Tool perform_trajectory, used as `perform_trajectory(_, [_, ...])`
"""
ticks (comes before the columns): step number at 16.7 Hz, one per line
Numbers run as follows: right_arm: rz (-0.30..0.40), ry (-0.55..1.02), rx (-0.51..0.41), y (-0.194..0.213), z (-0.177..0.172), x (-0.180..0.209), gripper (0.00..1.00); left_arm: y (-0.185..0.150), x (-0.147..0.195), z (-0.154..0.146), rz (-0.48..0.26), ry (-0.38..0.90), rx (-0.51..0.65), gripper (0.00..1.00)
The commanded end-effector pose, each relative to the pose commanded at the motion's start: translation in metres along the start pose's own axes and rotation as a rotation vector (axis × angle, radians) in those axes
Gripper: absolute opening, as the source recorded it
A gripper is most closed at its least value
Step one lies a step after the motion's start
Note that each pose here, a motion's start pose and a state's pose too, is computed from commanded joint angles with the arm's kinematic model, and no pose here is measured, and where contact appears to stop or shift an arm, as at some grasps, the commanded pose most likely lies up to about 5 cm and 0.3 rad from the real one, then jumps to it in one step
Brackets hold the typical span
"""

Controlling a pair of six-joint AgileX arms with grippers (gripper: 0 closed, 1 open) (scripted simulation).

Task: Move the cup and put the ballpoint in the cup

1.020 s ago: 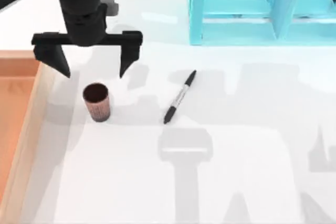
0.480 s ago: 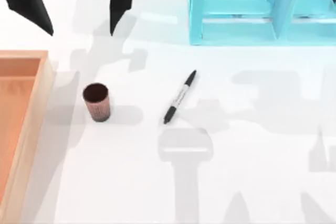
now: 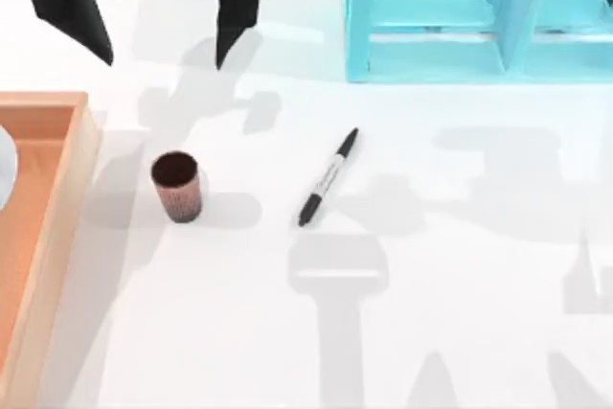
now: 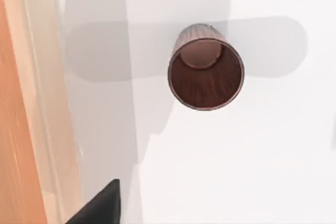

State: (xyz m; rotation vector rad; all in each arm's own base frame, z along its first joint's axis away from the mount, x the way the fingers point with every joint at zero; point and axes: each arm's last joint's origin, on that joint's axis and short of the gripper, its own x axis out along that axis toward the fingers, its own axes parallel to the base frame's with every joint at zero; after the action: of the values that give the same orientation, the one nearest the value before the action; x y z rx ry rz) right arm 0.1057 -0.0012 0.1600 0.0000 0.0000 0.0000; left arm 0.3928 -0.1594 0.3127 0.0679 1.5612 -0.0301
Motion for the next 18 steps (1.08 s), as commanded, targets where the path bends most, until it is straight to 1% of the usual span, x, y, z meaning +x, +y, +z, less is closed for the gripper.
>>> perform_trajectory(2, [0.0,0.0,0.0,0.0,0.0,0.0,1.0,-0.032,0.023,0.006,0.032,-0.022,0.081,1.0])
perform_trajectory(4, [0.0,0.0,0.0,0.0,0.0,0.0,1.0,-0.074,0.054,0.009,0.069,-0.055,0.184,1.0])
perform_trajectory(7, [0.0,0.0,0.0,0.0,0.0,0.0,1.0,-0.138,0.102,0.001,0.121,-0.109,0.335,1.0])
perform_trajectory(9, [0.0,0.0,0.0,0.0,0.0,0.0,1.0,-0.163,0.123,-0.007,0.149,-0.126,0.4,1.0])
perform_trajectory(10, [0.0,0.0,0.0,0.0,0.0,0.0,1.0,-0.169,0.128,-0.009,0.157,-0.128,0.414,1.0])
perform_trajectory(15, [0.0,0.0,0.0,0.0,0.0,0.0,1.0,-0.168,0.129,-0.009,0.156,-0.127,0.412,1.0])
perform_trajectory(18, [0.0,0.0,0.0,0.0,0.0,0.0,1.0,-0.167,0.149,-0.004,0.16,-0.125,0.416,1.0])
